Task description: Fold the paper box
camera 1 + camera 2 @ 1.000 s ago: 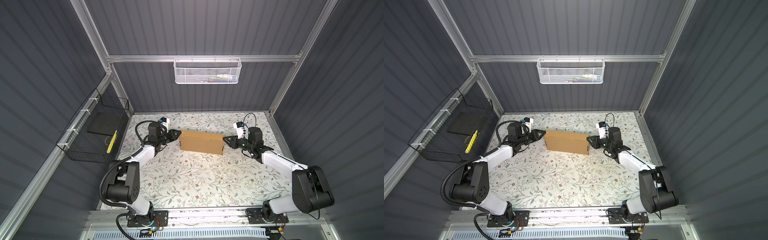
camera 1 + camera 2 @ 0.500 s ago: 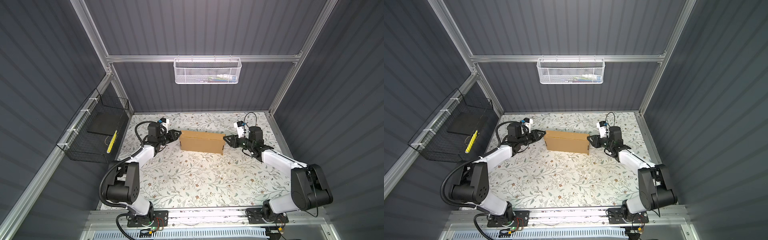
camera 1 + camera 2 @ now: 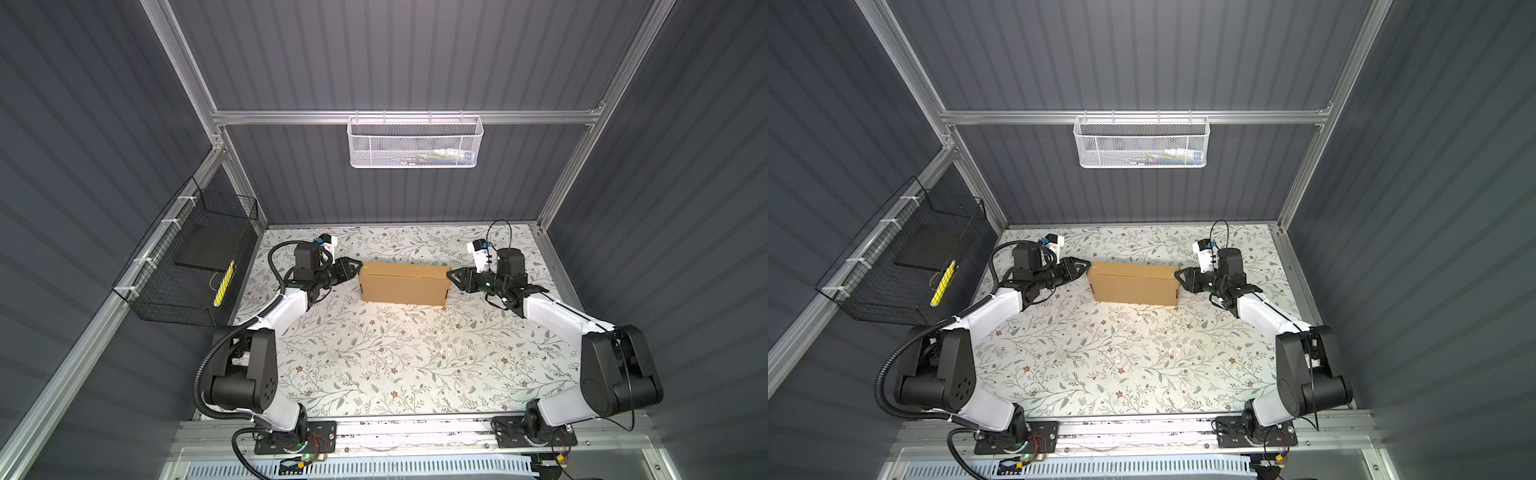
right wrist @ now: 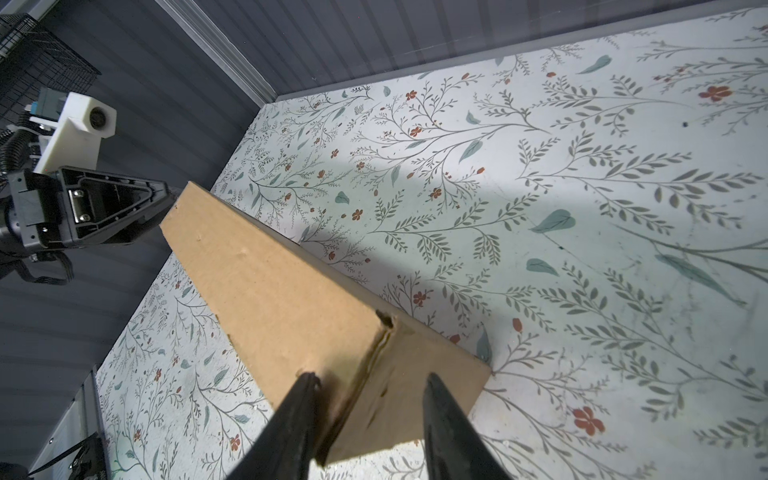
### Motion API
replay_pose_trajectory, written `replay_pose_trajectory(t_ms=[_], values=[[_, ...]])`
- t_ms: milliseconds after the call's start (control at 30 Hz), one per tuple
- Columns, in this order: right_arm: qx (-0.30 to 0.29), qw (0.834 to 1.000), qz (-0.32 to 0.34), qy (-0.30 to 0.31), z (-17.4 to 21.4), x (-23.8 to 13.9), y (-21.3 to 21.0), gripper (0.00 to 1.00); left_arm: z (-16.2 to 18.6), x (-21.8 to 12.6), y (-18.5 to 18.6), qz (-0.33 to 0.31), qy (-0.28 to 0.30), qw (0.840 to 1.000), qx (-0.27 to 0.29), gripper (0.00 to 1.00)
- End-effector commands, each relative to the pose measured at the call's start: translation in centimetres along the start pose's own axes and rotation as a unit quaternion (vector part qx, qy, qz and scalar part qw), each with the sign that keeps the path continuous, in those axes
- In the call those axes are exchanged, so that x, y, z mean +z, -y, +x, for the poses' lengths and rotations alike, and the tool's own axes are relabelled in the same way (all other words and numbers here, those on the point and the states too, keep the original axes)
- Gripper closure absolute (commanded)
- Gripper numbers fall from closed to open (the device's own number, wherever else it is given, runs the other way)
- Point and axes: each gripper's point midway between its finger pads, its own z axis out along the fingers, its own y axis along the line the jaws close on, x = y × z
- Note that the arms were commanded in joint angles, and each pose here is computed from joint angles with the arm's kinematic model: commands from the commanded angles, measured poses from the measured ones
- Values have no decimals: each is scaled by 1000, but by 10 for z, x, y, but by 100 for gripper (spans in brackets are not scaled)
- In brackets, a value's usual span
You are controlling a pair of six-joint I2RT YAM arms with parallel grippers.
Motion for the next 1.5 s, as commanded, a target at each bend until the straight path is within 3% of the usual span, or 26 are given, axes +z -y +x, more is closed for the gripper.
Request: replay_pose_trajectory(t_ms=[0,267,700,1467], values=[[2,1000,15,-16,4,2,8,55,-21,-10,14,5,24,1000,15,60],[-6,1000,10,-10,-6,-1,3,53,-22,-11,20,16,19,999,22,62],[-6,1000,6,-5,-14,-3,-1,47,7,-9,8,15,-15,1000,19,64],[17,999,17,-47,17,10,11,52,32,-4,-4,18,-48,999,1,73]])
